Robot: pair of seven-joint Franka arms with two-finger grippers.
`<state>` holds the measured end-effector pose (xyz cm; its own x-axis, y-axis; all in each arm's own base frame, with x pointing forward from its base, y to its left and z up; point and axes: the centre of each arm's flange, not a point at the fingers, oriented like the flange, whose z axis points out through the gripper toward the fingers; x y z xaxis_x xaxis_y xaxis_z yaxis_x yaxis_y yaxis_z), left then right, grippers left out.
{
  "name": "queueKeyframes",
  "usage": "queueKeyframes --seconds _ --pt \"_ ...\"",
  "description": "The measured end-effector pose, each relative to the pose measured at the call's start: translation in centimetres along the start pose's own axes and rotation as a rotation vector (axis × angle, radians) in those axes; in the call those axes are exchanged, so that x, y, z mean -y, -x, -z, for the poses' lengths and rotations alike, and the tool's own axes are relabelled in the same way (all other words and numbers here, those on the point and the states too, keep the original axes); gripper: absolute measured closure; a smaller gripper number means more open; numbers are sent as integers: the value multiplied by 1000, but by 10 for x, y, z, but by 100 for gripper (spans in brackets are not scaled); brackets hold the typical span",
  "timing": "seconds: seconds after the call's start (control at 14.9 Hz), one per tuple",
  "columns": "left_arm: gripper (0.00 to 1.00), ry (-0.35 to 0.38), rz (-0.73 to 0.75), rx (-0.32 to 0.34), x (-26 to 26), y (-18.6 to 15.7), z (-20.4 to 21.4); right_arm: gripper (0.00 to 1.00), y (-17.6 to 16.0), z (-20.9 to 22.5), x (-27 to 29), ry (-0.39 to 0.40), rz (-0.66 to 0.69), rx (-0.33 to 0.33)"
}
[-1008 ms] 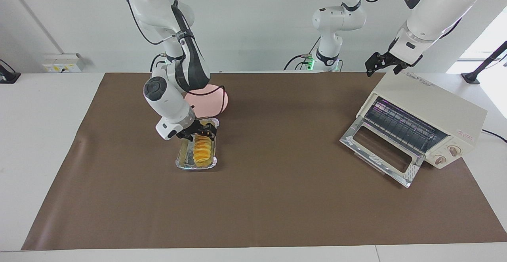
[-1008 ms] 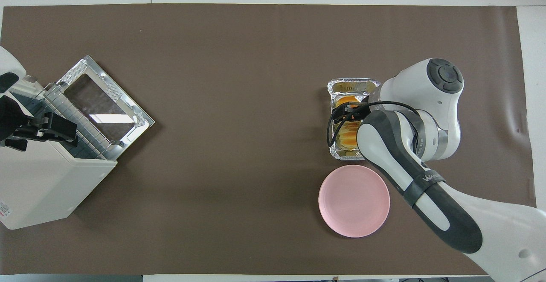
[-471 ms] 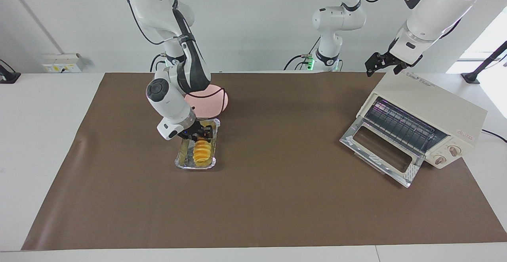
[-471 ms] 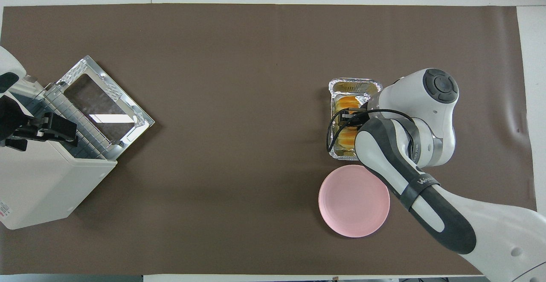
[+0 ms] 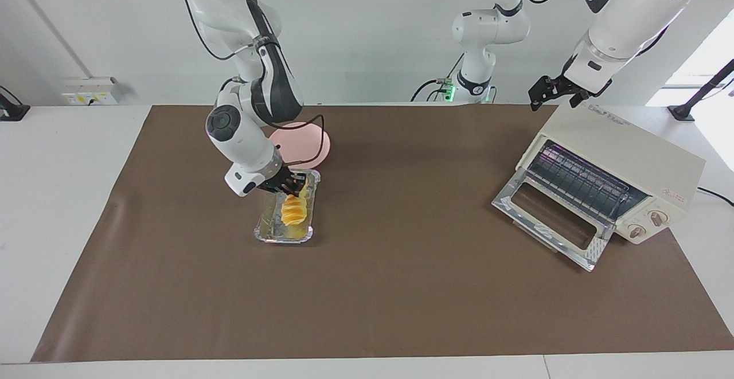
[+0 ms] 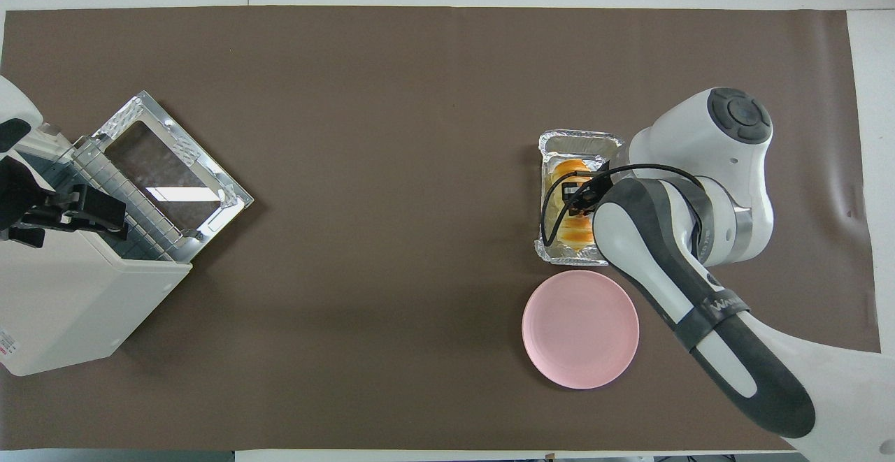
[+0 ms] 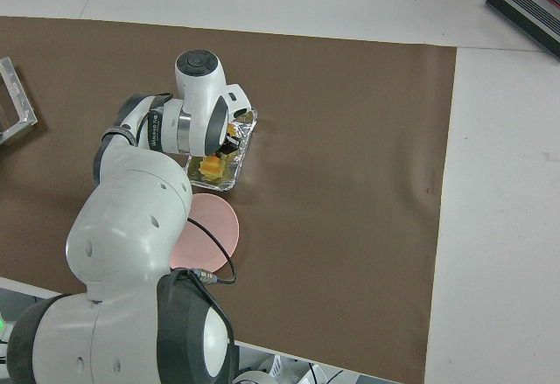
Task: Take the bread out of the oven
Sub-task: 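Lift the bread rolls and carry them over the pink plate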
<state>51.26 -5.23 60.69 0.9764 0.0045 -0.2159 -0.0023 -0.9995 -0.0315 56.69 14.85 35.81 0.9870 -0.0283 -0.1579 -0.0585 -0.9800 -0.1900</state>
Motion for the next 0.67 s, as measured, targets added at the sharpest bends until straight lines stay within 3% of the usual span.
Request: queueKeyframes --seconds 0.13,0.4,0.67 --pt "0 0 0 0 0 0 0 91 13 21 2 42 16 33" --pt "0 0 0 0 0 0 0 91 65 45 4 105 -27 191" --pt "0 0 0 0 0 0 0 91 117 30 10 152 -3 264"
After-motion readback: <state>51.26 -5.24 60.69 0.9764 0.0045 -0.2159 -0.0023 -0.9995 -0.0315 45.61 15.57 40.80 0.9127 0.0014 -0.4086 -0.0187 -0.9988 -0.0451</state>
